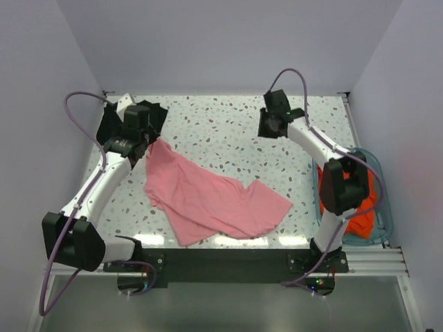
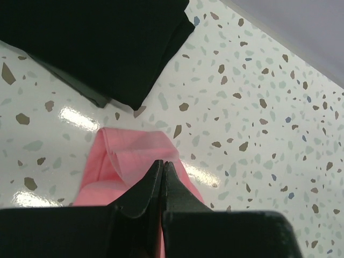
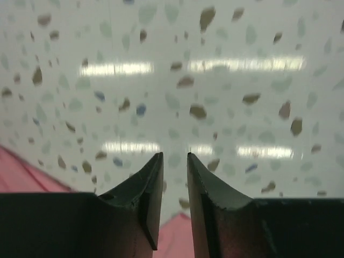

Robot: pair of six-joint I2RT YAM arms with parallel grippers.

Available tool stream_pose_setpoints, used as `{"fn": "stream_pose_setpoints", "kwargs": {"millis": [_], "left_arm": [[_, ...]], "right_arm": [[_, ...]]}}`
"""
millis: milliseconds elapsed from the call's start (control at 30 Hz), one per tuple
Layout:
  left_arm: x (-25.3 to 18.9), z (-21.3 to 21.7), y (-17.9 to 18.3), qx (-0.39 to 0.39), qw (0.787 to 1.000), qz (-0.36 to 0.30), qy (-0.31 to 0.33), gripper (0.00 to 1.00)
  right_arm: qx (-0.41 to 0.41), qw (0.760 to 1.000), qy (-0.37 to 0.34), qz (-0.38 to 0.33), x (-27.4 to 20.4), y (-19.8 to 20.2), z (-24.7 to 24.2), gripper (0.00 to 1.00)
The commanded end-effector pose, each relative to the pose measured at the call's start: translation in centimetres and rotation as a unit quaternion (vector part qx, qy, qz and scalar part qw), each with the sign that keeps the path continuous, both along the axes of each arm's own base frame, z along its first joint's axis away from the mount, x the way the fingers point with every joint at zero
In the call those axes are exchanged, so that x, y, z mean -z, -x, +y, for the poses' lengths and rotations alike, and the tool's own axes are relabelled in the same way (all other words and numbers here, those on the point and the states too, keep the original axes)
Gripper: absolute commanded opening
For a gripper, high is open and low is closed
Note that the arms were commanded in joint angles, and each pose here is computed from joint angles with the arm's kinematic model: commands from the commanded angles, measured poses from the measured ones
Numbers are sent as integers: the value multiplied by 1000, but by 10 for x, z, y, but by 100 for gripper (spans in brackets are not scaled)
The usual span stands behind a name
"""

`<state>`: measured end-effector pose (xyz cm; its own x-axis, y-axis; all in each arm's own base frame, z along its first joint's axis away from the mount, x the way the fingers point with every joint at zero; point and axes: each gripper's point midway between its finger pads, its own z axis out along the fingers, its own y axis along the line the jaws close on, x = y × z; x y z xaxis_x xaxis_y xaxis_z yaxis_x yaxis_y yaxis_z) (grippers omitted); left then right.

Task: Fold and stack the t-shirts
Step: Flatten the tshirt out

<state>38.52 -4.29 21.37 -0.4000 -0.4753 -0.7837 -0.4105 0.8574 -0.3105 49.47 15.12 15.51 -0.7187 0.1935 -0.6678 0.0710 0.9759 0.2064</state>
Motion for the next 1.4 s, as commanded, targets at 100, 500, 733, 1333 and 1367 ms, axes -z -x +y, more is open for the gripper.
{"fn": "stream_pose_setpoints", "kwargs": {"millis": [100, 500, 733, 1333, 1367], "left_arm": [[-19, 4, 6, -10, 999, -42, 19, 0], [-19, 1, 20, 5, 998, -43, 35, 0], [-18, -3, 22, 13, 998, -45, 42, 0], [-5, -1, 25, 15, 999, -29, 32, 0], [-3, 0, 26, 12, 999, -25, 30, 0]], "right_arm": [[1, 1000, 10, -28, -29, 141, -2, 44], [14, 993, -2, 119, 83, 296, -5, 54], [31, 988, 16, 149, 125, 304, 1, 63], [123, 984, 79, 106, 111, 122, -41, 0], [130, 982, 83, 105, 107, 101, -47, 0]]}}
